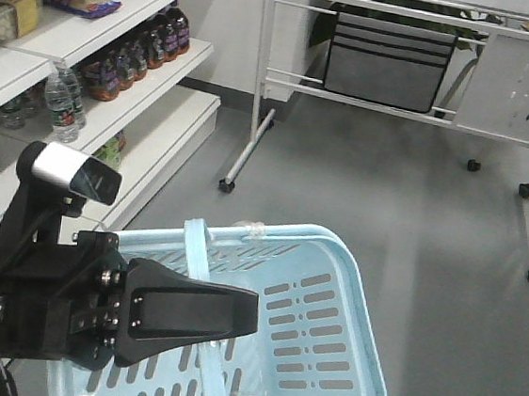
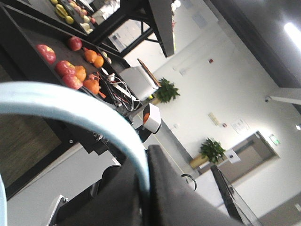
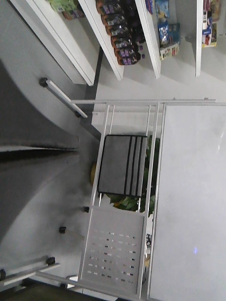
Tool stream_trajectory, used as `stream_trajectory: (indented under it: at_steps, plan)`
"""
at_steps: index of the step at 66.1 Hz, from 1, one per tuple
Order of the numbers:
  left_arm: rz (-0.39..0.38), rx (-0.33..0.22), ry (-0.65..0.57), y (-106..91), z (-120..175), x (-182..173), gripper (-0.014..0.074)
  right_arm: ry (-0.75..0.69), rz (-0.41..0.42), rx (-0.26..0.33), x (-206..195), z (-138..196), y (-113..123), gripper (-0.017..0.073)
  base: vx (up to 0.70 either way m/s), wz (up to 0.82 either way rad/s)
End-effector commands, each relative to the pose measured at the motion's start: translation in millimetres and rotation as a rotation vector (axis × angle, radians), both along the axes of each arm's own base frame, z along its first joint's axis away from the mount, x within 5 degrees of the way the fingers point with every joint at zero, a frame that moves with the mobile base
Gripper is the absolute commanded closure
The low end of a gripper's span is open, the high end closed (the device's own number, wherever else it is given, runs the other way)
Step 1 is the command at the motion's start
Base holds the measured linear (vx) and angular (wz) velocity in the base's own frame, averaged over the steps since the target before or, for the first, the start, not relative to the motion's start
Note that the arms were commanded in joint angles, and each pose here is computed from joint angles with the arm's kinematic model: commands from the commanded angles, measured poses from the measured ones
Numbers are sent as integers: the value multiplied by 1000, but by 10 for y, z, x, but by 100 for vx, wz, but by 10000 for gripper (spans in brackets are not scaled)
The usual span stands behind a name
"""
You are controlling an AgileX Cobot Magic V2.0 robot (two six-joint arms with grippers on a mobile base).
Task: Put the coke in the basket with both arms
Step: 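Drive the base away from the shelf carrying the basket in the left gripper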
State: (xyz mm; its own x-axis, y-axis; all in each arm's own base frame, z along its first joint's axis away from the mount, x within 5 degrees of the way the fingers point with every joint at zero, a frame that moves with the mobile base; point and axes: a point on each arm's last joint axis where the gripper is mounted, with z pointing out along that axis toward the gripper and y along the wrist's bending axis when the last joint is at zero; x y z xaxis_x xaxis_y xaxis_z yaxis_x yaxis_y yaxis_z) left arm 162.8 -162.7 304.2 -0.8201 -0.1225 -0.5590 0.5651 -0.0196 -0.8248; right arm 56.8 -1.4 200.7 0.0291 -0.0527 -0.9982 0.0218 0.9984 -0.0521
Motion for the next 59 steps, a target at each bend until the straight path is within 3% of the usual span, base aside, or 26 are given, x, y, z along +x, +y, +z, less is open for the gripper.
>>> stream_trajectory:
  at_steps: [1, 59]
  plan:
    - [-139, -201, -58, 36, 275, -156, 601, -77, 7, -13, -14, 37, 9, 564, 11, -36]
    - [-139, -201, -58, 36, 275, -156, 601, -77, 7, -13, -14, 37, 9, 564, 13, -33]
